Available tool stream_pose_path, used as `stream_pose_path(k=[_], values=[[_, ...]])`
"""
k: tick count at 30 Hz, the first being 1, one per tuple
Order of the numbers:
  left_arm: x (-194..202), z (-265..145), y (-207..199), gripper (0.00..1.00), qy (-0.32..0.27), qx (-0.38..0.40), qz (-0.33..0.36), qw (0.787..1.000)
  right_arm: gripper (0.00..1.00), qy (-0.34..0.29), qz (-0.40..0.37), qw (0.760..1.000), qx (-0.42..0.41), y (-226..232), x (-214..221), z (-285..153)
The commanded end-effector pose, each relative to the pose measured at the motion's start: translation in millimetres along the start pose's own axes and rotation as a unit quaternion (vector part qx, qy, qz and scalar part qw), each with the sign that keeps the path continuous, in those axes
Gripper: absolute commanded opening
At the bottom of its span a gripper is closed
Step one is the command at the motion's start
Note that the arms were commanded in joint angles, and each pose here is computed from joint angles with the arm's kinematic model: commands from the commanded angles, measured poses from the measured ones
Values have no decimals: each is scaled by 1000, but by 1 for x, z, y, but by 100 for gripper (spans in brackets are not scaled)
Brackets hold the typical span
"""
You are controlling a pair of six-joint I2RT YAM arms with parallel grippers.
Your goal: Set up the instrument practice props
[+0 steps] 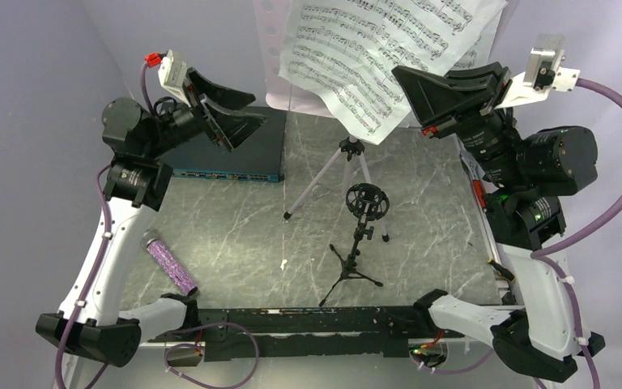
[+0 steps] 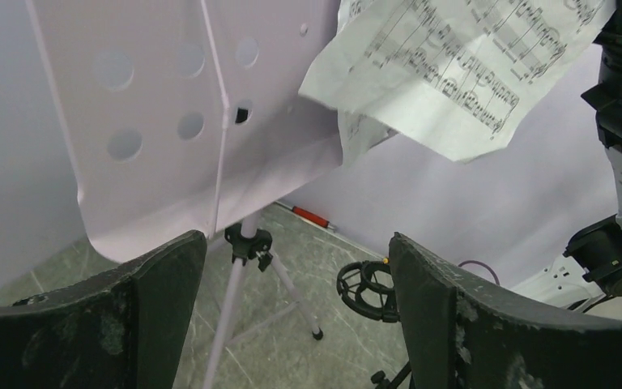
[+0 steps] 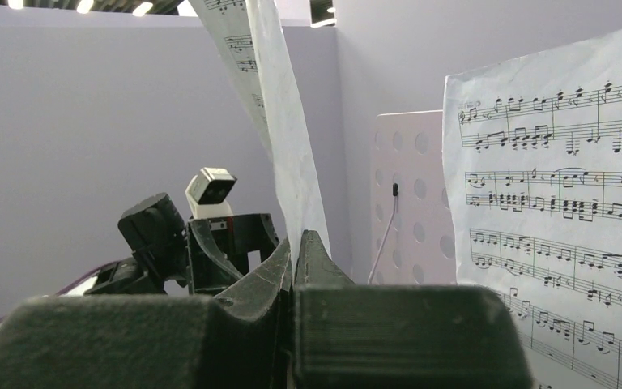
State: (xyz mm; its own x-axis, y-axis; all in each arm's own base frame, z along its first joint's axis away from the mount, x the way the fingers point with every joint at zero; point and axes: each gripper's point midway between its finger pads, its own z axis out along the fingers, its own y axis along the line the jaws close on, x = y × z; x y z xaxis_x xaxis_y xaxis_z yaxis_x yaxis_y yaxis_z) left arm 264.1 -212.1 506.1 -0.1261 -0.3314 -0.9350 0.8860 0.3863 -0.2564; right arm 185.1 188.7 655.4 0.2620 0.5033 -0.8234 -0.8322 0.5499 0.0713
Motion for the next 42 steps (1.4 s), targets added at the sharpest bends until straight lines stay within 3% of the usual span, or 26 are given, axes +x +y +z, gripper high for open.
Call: stream_pose_path(k=[1,7,17,28,42], values=[[-35,5,-17,88,-29,33,72,996,0,-13,-1,1000,3,0,-10,5],[-47,25,-1,83,-31,38,79,996,0,-33,-11,999,13,-2,-25,7],[-50,51,22,61,-37,52,48,997,0,-61,-37,996,51,-9,-46,-5],[-49,66,19,57,-39,76,36,996,0,-51,-45,995,67,-15,-42,-10],[-48,87,34,59,-66,2,50,997,0,-42,-53,995,78,-18,-39,-13]])
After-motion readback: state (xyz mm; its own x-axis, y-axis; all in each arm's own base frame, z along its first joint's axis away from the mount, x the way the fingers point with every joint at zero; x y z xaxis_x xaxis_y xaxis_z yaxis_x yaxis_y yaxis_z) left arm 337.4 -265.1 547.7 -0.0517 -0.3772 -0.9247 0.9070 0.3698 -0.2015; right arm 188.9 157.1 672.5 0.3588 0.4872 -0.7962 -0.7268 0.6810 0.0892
